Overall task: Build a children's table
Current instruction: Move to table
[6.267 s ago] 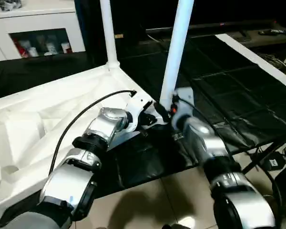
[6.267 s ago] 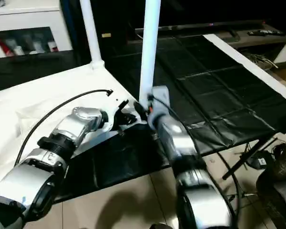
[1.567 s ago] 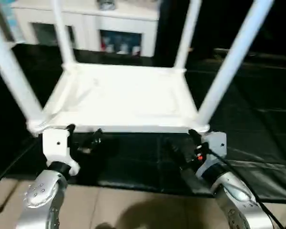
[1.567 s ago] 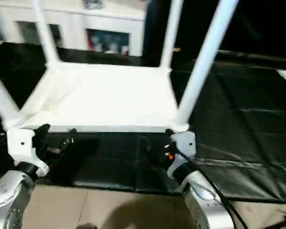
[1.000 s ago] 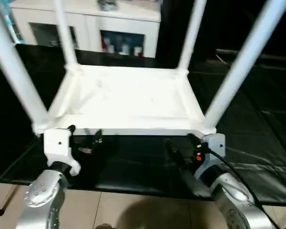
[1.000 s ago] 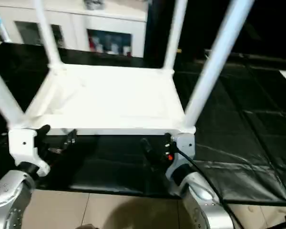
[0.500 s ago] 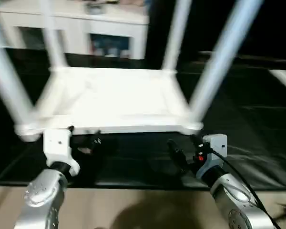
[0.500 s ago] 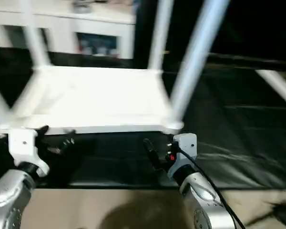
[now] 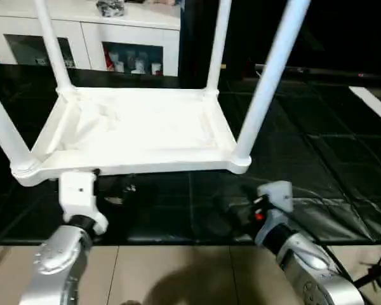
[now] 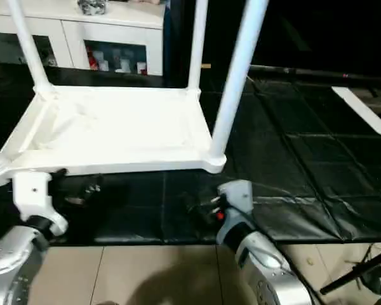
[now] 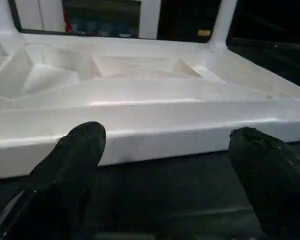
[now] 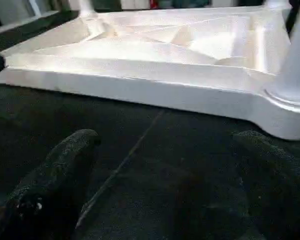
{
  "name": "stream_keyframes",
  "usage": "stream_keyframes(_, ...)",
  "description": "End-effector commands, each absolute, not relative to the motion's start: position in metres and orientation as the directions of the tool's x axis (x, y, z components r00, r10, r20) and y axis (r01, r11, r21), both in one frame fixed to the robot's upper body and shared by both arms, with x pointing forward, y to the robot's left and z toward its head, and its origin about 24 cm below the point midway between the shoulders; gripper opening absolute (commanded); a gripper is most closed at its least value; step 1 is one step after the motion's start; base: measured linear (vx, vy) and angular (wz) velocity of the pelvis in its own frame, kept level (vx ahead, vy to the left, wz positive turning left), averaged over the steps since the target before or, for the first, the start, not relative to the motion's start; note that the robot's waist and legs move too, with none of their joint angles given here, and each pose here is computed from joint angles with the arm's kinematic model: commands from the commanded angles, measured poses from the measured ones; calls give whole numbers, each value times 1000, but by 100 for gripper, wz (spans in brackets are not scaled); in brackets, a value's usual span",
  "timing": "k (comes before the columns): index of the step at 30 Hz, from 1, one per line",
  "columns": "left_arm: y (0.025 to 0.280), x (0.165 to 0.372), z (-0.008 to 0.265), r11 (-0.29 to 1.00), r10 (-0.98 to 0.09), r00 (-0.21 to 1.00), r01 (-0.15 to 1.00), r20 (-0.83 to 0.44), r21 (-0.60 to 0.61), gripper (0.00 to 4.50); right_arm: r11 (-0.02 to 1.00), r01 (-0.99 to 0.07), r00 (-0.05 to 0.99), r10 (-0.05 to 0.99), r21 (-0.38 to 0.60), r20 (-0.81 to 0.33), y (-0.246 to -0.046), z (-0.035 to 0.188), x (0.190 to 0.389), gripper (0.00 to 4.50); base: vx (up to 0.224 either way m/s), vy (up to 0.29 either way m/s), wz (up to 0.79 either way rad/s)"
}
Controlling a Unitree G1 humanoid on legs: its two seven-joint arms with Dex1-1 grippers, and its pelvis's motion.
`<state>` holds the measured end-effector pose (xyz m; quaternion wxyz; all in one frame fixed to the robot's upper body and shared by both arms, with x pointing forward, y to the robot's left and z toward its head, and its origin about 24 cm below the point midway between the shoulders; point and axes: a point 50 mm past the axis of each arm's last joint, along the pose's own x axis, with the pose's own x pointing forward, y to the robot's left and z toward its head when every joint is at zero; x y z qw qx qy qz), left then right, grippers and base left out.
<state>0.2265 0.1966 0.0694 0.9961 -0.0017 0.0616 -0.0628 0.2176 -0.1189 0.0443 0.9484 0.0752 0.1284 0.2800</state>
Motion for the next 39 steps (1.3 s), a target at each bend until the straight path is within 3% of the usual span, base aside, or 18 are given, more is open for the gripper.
stream_keyframes(1, 194, 228, 76, 991, -135, 987, 134, -93, -11, 449, 821, -540, 794, 569, 182, -212, -117, 47, 218, 450, 41, 49, 42)
stream_keyframes(7, 193, 228, 76, 989, -147, 985, 146, -89, -14, 449, 818, -540, 798, 572, 196, -188, -118, 49, 217, 450, 56, 38, 59)
stream_keyframes(8, 191, 227, 76, 988, -156, 984, 155, -90, -21, 449, 829, -502, 818, 548, 246, -176, -121, 50, 218, 450, 166, 23, 72)
stream_keyframes(10, 191, 227, 76, 987, -159, 983, 158, -87, -27, 449, 831, -494, 822, 542, 255, -174, -122, 50, 218, 450, 174, -65, 44)
stream_keyframes(20, 180, 227, 75, 969, -248, 963, 248, -104, -17, 449, 870, -437, 858, 480, 229, -185, -129, 48, 218, 450, 108, 24, -3)
stream_keyframes(39, 175, 230, 73, 957, -289, 949, 290, -123, -12, 449, 887, -412, 868, 451, 207, -207, -134, 46, 220, 450, -42, -10, -4)
